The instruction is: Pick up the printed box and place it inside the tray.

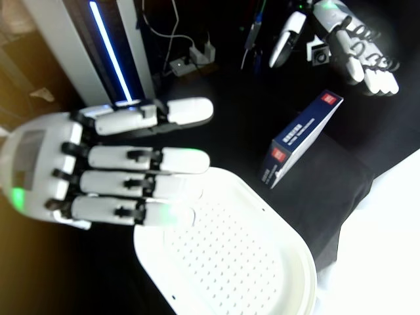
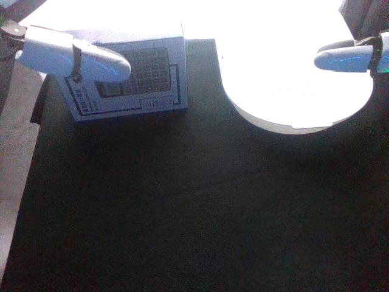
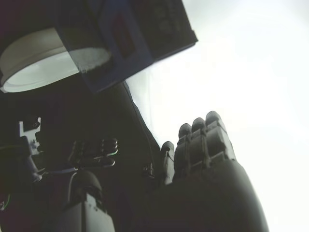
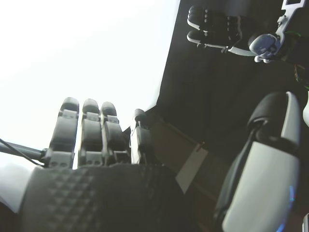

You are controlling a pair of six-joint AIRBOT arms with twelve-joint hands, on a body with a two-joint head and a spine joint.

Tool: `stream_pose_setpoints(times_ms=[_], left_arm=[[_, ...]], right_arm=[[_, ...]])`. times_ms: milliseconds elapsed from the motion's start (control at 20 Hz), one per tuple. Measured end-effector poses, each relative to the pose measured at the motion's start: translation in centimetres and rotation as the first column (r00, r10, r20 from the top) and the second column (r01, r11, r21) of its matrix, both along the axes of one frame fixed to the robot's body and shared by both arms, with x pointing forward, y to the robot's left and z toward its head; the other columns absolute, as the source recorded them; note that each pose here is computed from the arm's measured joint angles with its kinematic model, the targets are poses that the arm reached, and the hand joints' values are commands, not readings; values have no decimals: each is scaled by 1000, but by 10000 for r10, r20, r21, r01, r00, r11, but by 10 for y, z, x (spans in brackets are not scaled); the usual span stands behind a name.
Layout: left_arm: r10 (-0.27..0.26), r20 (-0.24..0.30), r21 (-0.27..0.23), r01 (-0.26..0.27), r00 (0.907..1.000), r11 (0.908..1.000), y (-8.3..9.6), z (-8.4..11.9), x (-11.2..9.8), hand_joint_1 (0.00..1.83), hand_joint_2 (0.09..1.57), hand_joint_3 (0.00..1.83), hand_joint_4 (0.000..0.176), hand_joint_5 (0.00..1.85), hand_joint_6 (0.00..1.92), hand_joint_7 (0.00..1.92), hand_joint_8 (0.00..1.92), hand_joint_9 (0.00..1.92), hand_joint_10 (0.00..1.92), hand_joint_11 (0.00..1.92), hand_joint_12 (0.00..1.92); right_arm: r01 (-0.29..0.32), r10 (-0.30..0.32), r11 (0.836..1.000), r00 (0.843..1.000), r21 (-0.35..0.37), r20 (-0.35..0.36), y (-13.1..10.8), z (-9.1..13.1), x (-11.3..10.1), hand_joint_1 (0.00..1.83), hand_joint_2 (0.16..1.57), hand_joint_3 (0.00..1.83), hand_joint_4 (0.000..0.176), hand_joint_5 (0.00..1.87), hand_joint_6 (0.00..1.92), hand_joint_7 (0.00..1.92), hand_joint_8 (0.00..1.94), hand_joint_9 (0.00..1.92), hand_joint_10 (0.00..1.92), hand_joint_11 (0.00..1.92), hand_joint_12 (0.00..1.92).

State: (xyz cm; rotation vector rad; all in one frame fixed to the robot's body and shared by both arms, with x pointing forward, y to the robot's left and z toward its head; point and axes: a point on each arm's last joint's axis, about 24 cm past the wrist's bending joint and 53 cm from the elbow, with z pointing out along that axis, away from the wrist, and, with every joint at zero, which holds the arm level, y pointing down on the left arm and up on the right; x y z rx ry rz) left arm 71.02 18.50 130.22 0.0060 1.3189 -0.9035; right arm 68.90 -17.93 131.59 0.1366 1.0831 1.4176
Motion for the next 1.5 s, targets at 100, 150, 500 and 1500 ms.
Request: stream_pose_setpoints(times_ms=[100,150,500,1500], left_arm=[[29,-170,106,-27,9999,9999,-1,-5,3,603,686,15,141,63,2,167,0,232,1,0,387],[61,-215,136,-58,9997,9999,0,-7,5,612,683,7,131,23,0,150,0,221,0,0,374],[241,-654,397,-215,9976,9990,1,-17,18,671,681,0,103,8,2,121,2,155,0,0,298],[642,-2164,2609,-57,9742,9653,-32,-56,58,1298,1030,1,0,1079,610,1273,670,1496,83,1120,1028]], right_arm=[[-38,38,10000,10000,-12,12,2,0,0,798,628,18,176,0,0,76,9,31,5,16,64],[-29,29,10000,10000,2,6,1,0,0,812,634,20,176,0,0,76,8,28,4,13,63],[-69,69,10000,10000,-48,44,3,0,-1,776,629,10,176,0,0,74,2,24,0,19,72],[-209,209,9997,9998,-92,40,10,-3,-2,792,683,10,167,25,9,124,8,49,4,16,110]])
